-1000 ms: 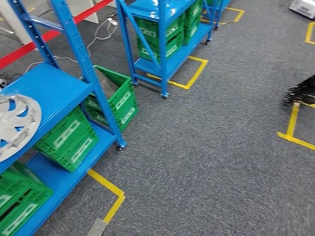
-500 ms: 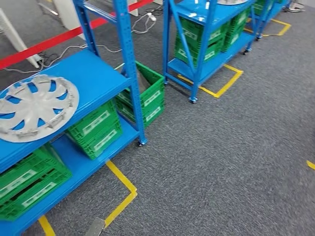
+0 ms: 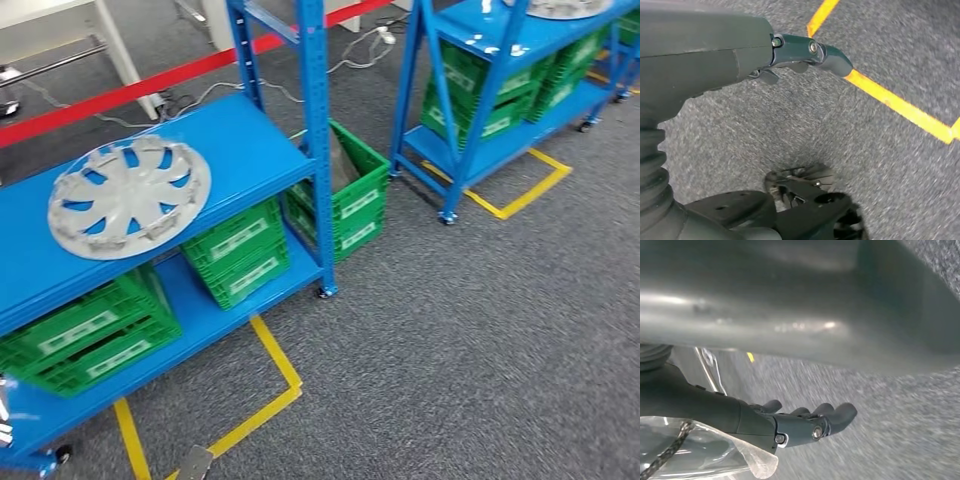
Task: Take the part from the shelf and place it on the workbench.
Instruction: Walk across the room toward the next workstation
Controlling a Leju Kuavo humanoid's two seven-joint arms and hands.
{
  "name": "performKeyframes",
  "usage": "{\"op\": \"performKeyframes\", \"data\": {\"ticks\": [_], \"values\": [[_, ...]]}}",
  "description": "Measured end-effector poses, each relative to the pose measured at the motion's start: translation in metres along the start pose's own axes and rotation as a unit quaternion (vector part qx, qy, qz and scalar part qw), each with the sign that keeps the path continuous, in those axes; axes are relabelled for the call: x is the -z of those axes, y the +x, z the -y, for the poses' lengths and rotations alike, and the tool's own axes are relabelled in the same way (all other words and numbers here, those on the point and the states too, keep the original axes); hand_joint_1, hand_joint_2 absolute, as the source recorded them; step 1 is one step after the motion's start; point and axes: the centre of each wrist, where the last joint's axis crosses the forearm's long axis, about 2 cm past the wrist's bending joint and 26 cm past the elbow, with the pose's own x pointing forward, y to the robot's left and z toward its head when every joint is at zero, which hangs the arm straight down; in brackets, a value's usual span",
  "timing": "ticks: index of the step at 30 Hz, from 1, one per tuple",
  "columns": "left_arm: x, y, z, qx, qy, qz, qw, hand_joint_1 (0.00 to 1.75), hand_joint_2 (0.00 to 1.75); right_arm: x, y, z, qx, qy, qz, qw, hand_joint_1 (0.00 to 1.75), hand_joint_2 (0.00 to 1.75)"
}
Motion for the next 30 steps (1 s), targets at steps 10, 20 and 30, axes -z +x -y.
{"op": "performKeyframes", "data": {"ticks": [10,20,30], "values": [[-0.0007,-0.0011,0.0000,0.000,-0.001,-0.001,1.000,0.00,1.75,0.0011,0.0049,0.0004,0.001,0.000,0.005,1.000,0.00,0.00],[-0.0013,-0.0002,0.0021,-0.003,-0.002,-0.005,1.000,0.00,1.75,0.0019,0.0051,0.0017,-0.001,-0.001,0.006,1.000,0.00,0.00],[0.0002,0.0006,0.0004,-0.004,0.001,-0.007,1.000,0.00,1.75,0.0011,0.0039,0.0007,-0.002,0.000,0.006,1.000,0.00,0.00]]}}
